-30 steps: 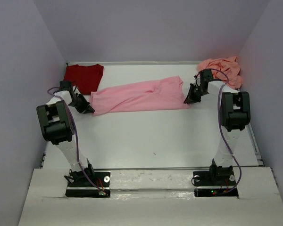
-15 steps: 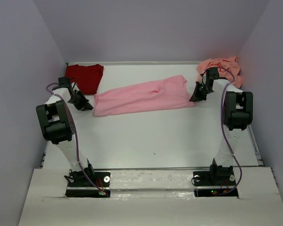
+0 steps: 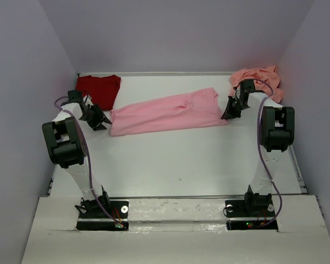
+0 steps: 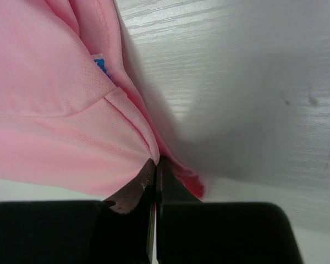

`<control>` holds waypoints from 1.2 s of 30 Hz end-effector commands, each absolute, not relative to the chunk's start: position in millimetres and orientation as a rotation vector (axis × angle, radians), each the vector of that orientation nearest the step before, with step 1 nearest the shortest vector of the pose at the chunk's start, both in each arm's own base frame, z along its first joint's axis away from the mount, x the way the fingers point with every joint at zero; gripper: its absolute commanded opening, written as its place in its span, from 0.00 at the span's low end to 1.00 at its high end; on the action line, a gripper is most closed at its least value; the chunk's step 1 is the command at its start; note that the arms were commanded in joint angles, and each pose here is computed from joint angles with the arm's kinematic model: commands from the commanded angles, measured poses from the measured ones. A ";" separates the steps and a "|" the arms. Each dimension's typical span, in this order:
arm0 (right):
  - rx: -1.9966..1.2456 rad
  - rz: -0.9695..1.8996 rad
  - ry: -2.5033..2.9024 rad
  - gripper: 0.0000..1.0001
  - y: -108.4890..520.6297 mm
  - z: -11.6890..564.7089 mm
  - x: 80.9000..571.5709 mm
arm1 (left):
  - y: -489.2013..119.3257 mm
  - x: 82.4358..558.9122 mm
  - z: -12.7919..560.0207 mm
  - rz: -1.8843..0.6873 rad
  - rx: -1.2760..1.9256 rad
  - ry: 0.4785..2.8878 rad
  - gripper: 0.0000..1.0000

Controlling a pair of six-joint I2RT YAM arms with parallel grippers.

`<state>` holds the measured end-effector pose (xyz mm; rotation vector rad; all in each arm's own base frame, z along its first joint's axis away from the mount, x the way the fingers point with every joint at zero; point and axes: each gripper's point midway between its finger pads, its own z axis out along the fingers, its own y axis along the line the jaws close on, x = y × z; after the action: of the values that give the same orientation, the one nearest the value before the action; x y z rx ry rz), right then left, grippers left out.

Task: Fold and stack the t-shirts
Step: Fold the tshirt

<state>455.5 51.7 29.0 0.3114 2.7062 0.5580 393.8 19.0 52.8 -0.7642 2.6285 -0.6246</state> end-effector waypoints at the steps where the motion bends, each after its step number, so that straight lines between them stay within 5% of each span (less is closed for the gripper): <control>1: 0.296 0.555 2.693 0.00 48.4 35.3 461.9 | 10.1 417.1 66.1 -0.777 -0.670 2.535 0.51; 17: 0.296 0.586 2.692 0.00 52.0 35.8 462.0 | -4.3 471.8 112.5 -0.958 -0.451 2.352 0.57; 34: 0.305 0.592 2.686 0.01 52.6 36.5 466.2 | -32.7 481.7 94.8 -1.009 -0.391 2.409 0.56; 36: 0.301 0.592 2.682 0.26 52.4 37.8 467.6 | -31.8 480.4 94.3 -0.992 -0.393 2.420 0.57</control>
<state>456.6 53.8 29.4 0.3094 2.7079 0.5781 473.1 -32.7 73.4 -0.4467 2.4521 -0.9894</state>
